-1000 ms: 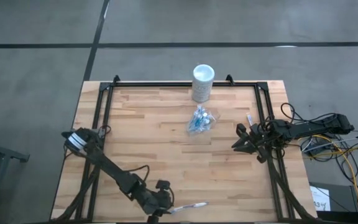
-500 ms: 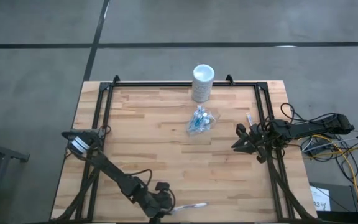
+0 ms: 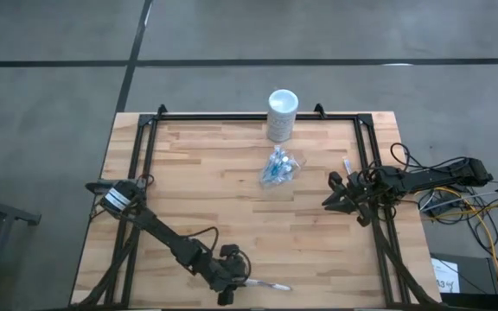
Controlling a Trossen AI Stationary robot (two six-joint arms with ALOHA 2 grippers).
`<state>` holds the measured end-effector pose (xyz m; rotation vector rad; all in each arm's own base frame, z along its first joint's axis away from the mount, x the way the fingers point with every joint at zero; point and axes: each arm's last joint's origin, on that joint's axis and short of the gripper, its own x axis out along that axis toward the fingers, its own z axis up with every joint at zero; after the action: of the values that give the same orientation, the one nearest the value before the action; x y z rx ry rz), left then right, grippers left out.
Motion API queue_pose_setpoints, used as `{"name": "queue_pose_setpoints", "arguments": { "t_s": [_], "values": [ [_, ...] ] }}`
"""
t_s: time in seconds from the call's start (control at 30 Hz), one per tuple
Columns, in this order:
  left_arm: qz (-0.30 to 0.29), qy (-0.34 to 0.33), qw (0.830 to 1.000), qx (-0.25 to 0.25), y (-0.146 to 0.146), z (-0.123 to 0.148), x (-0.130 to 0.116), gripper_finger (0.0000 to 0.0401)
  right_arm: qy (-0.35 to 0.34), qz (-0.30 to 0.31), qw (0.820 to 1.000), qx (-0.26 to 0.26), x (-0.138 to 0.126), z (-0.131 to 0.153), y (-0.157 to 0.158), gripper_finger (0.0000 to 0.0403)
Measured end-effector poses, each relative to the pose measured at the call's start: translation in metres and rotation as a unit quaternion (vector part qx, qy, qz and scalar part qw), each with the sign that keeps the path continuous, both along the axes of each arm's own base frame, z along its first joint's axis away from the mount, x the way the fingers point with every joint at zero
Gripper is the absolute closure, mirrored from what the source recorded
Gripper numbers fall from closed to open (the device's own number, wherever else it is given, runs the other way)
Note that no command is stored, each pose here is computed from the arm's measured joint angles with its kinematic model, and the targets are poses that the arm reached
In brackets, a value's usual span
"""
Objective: Pick & Place toothbrushing station
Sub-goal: Move the purple toothbrush to the center of the table
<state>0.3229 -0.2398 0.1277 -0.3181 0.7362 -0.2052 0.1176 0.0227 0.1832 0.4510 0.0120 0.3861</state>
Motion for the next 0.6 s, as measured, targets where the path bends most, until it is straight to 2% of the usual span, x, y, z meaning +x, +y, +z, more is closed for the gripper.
{"name": "queue_pose_setpoints", "arguments": {
  "t_s": [0.37,0.6],
  "values": [
    [0.036,0.001,0.999,0.0,0.025,0.0,0.017,0.0311,0.0,0.0,1.0,0.0,0.0,0.0,0.0,0.0335],
    [0.075,-0.002,0.997,-0.002,0.051,0.002,0.034,0.0333,0.0,0.0,1.0,0.0,0.0,0.0,0.0,0.0335]
  ]
}}
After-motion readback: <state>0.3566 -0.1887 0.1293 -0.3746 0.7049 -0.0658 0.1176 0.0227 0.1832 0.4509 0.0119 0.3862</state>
